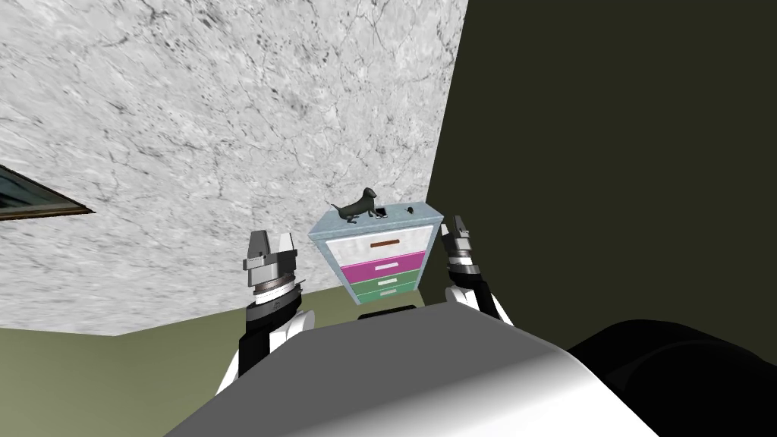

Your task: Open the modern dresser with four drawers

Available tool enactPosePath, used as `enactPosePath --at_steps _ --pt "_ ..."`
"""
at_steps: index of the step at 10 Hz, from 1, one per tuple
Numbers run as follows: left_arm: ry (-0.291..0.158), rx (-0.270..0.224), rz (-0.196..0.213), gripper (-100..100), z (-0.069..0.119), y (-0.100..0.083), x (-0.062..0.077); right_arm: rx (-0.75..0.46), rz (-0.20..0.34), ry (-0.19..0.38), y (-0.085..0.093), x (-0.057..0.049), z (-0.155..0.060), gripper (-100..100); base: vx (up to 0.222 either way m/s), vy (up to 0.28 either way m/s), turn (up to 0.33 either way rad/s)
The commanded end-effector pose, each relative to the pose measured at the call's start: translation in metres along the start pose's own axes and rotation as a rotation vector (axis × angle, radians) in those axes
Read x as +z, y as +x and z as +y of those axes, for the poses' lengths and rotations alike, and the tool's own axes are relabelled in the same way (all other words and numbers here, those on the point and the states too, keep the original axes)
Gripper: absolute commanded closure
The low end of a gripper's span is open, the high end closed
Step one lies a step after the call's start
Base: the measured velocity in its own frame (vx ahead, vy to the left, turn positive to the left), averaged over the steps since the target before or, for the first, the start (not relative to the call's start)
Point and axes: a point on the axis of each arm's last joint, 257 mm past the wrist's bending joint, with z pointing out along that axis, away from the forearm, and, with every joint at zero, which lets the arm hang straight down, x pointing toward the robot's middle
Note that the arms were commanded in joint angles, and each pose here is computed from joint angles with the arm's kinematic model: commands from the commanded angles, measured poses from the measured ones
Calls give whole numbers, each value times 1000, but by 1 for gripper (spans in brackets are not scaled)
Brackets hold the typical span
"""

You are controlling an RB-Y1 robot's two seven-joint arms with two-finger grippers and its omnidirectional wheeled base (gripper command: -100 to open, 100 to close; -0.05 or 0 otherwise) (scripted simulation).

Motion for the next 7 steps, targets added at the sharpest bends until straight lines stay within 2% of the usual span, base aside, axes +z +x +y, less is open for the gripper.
enactPosePath --at_steps 1,2,3,7 --pt "0 0 0 0 0 0 0 0 0 0 0 0 0 0 0 0 0" --pt "0 0 0 0 0 0 0 0 0 0 0 0 0 0 0 0 0" --pt "0 0 0 0 0 0 0 -65 44 6 4 0 -2 -100 5 28 -1" --pt "-1 0 0 0 0 0 0 -247 120 17 10 0 -10 -100 -1 76 -5"
